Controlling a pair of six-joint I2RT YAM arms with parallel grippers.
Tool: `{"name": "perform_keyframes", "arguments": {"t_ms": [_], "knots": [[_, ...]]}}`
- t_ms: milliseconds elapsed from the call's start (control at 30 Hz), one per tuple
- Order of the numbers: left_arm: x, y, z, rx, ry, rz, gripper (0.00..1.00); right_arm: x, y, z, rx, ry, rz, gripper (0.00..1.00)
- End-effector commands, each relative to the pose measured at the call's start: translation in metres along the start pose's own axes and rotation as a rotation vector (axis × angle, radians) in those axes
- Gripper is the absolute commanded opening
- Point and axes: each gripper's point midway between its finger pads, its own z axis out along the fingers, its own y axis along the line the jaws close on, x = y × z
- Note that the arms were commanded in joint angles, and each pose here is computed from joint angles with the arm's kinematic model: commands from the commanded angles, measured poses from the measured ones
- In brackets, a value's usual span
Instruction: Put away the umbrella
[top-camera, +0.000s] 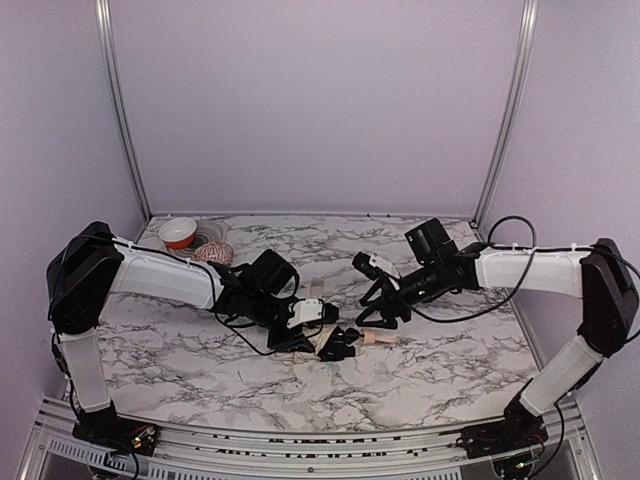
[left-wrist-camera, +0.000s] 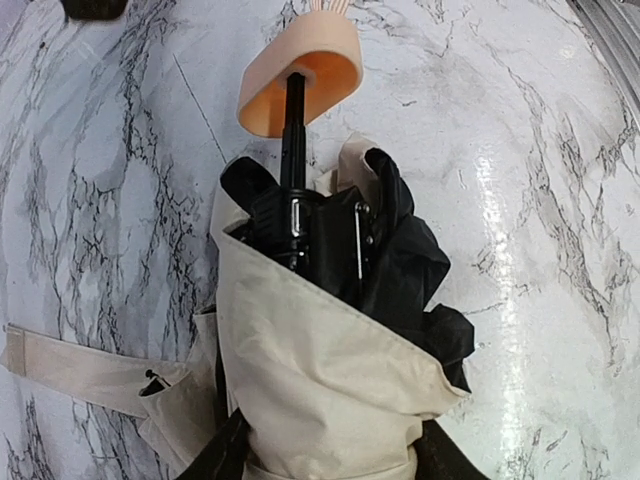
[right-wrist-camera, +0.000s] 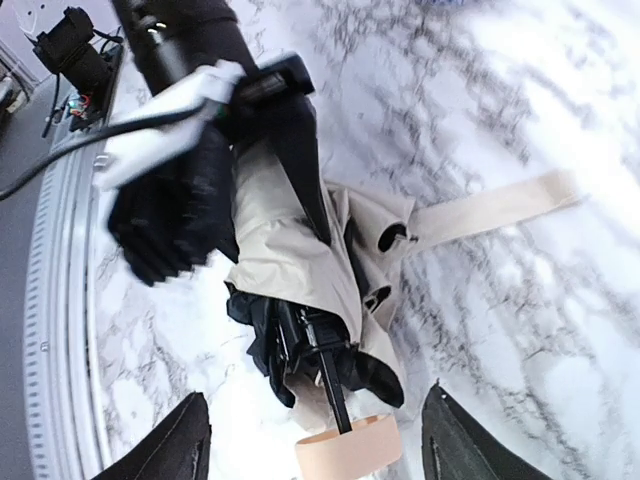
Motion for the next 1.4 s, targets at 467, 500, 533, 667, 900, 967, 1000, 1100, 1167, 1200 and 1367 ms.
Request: {"name": "perform_keyframes", "arguments": {"t_ms": [467,500,533,667,900,967,1000,1100,1167,1200,1367], "knots": [[0.100,-0.074,0.008,0.489,0.417,-0.515,0.24,-0.007,0.034,0.052,0.502,0.074,-0.970,1.00],[0.100,-0.073,0.008,0.489,0.416,-0.516,0.24,-0.007,0.030,0.056,0.509,0.086,-0.981,1.00],[0.101,-0.073,0.009,0.492,0.415,-0.519,0.24,-0.006,0.027,0.060,0.508,0.103,-0.993,1.00],[0.102,-0.074,0.010,0.512,0.408,-0.537,0.24,0.003,0.019,0.079,0.472,0.179,-1.023,0.95],[0.101,-0.073,0.013,0.530,0.397,-0.558,0.25,0.023,0.007,0.107,0.398,0.295,-1.011,0.79],[0.100,-0.072,0.014,0.535,0.391,-0.564,0.25,0.029,0.006,0.112,0.374,0.320,-1.001,0.74],[0.100,-0.072,0.014,0.538,0.386,-0.565,0.26,0.032,0.007,0.114,0.362,0.325,-0.995,0.70],[0.095,-0.071,0.013,0.553,0.358,-0.558,0.27,0.039,0.007,0.117,0.345,0.341,-0.965,0.49],[0.089,-0.070,0.010,0.569,0.321,-0.546,0.28,0.044,0.005,0.116,0.344,0.354,-0.943,0.44],[0.085,-0.069,0.008,0.576,0.300,-0.539,0.31,0.046,0.004,0.116,0.339,0.357,-0.930,0.42],[0.063,-0.050,-0.007,0.545,0.193,-0.481,0.56,0.057,0.001,0.114,0.301,0.390,-0.847,0.27]]}}
